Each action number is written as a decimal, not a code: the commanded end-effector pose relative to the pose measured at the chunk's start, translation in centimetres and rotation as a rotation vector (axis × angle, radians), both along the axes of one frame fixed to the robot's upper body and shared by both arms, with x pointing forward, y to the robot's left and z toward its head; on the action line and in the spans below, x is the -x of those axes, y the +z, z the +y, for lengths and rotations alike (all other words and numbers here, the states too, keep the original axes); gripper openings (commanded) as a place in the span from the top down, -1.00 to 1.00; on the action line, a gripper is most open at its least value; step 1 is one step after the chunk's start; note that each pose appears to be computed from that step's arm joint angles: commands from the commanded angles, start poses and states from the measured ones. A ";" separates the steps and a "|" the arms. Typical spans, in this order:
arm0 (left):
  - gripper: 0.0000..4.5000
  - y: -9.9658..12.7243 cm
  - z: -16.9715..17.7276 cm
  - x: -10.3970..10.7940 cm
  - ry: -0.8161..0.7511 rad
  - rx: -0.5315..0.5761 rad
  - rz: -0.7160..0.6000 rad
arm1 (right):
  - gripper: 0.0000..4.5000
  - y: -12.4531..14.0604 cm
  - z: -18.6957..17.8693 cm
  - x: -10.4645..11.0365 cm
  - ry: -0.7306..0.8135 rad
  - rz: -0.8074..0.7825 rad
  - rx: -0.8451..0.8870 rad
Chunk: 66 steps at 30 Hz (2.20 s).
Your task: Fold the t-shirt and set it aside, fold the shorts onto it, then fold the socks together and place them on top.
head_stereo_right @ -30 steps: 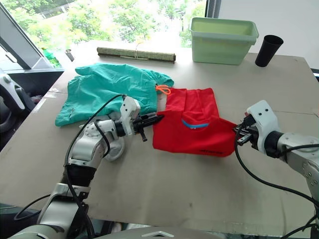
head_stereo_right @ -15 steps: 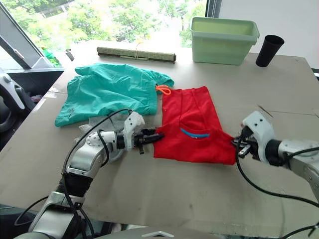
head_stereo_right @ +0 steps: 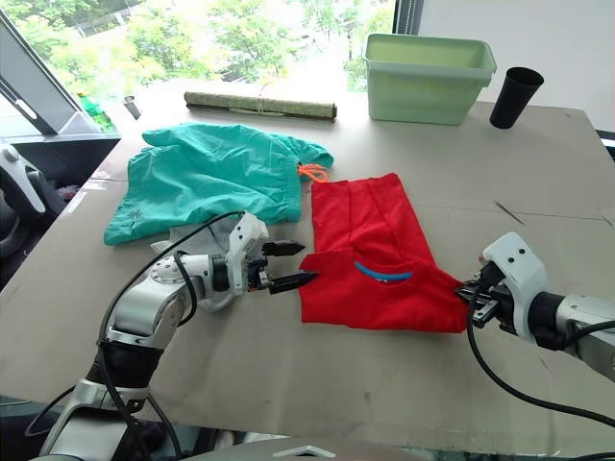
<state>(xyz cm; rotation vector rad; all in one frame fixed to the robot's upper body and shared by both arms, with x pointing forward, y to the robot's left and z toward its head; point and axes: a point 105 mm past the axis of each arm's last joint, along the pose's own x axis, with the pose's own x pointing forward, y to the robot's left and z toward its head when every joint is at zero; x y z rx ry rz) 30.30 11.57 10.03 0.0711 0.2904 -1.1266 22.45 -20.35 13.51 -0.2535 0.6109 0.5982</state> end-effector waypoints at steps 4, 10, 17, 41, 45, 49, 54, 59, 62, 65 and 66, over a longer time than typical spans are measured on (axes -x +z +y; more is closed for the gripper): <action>-0.86 0.8 -1.6 0.1 -0.068 0.021 -0.006 | 1.00 0.6 0.1 -0.5 0.006 -0.045 0.003; 0.25 0.6 -1.3 0.1 -0.078 0.017 0.006 | 1.00 0.6 0.1 -0.6 0.004 -0.047 0.005; 0.96 1.0 -1.1 0.2 -0.109 0.027 -0.001 | 1.00 0.6 -0.5 0.4 -0.008 -0.026 0.005; 0.96 6.0 3.3 -6.3 0.375 0.147 -0.333 | 1.00 7.1 1.8 -13.1 0.081 -0.412 0.045; 0.96 6.3 3.5 -8.1 0.446 0.111 -0.378 | 1.00 7.9 2.6 -17.8 0.074 -0.456 0.065; 0.96 6.4 2.9 -10.1 0.485 0.061 -0.407 | 1.00 7.0 3.1 -21.2 0.048 -0.439 0.092; 0.99 6.2 1.8 -12.4 0.520 0.037 -0.418 | 0.86 4.2 2.8 -23.4 0.019 -0.384 0.146; 0.23 5.2 2.3 -12.4 0.530 0.077 -0.307 | -0.10 3.5 2.5 -22.3 0.084 -0.364 0.113; -0.31 5.5 3.4 -10.5 0.478 0.105 -0.265 | -0.65 5.4 3.4 -19.3 0.165 -0.428 0.040; -0.48 6.7 3.4 -7.8 0.371 0.138 -0.235 | -0.79 6.4 4.9 -14.8 0.280 -0.452 -0.023; -0.48 7.1 3.1 -6.7 0.316 0.150 -0.222 | -0.79 6.3 5.2 -13.3 0.320 -0.456 -0.011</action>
